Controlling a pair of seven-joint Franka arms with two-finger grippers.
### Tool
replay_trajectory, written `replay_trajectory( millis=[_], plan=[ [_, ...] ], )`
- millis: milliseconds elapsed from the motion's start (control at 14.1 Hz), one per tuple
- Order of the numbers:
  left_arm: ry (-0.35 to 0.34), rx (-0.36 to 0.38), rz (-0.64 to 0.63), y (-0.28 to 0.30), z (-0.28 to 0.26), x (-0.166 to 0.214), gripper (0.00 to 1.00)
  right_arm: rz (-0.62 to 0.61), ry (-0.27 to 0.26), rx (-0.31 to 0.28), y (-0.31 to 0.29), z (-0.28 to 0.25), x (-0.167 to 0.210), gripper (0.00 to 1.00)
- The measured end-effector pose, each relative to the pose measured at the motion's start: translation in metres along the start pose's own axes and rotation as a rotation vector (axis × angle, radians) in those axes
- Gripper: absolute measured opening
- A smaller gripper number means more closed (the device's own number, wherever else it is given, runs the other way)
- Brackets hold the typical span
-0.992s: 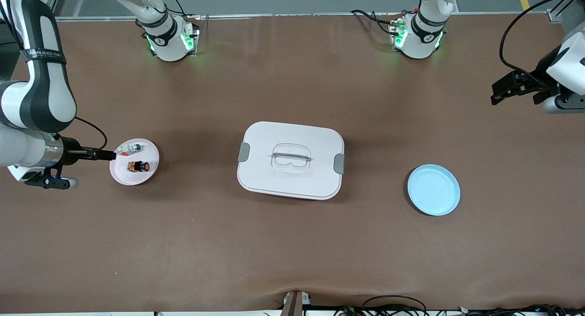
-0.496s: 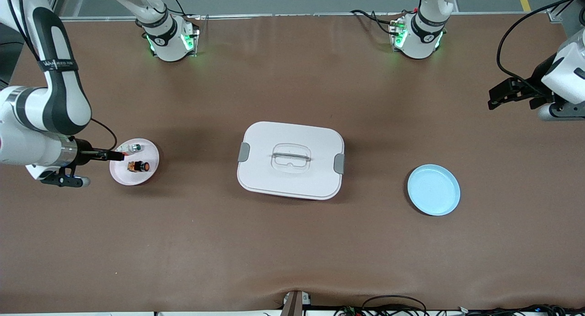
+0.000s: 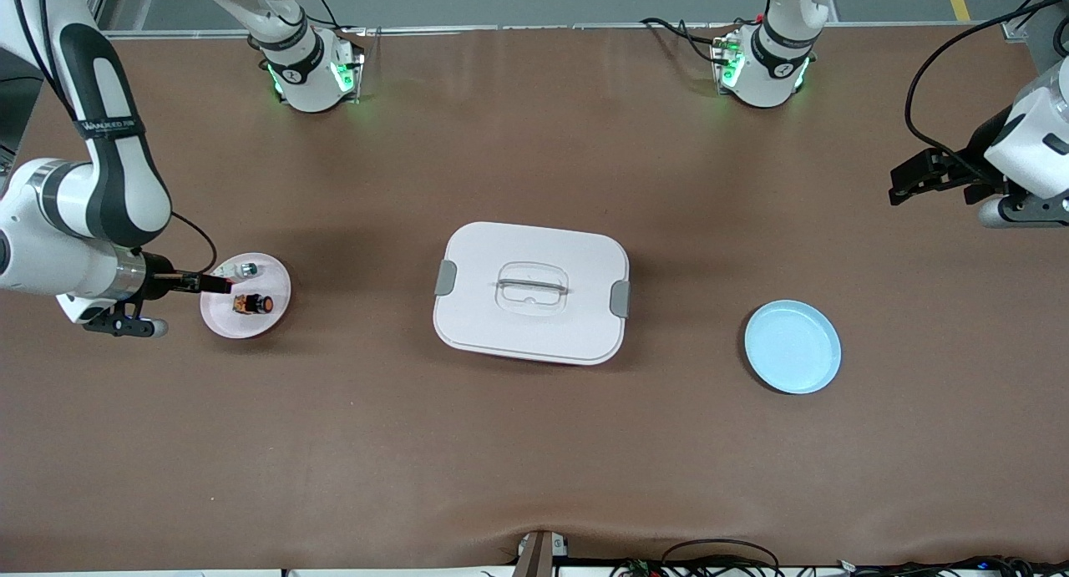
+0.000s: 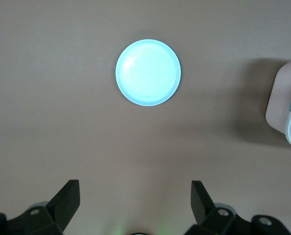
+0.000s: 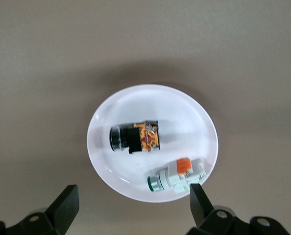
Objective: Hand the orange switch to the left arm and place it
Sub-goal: 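Lower the right gripper and close it on the black-orange switch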
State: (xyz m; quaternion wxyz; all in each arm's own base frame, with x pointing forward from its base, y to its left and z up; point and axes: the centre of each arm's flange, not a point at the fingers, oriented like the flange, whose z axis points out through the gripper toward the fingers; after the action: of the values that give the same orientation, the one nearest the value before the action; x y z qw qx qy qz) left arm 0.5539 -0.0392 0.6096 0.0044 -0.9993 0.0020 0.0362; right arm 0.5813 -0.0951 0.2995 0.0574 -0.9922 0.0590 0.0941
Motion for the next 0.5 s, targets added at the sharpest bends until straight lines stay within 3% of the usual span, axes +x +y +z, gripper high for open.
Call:
replay_trajectory(
  millis=[354, 496],
  plan=[
    [-0.009, 0.001, 0.000, 0.000, 0.004, 0.000, 1.00, -0.033, 0.075, -0.007, -0.012, 0.010, 0.004, 1.00],
    [-0.009, 0.001, 0.000, 0.000, 0.004, 0.000, 1.00, -0.051, 0.082, -0.012, -0.018, 0.028, 0.005, 1.00]
  ],
)
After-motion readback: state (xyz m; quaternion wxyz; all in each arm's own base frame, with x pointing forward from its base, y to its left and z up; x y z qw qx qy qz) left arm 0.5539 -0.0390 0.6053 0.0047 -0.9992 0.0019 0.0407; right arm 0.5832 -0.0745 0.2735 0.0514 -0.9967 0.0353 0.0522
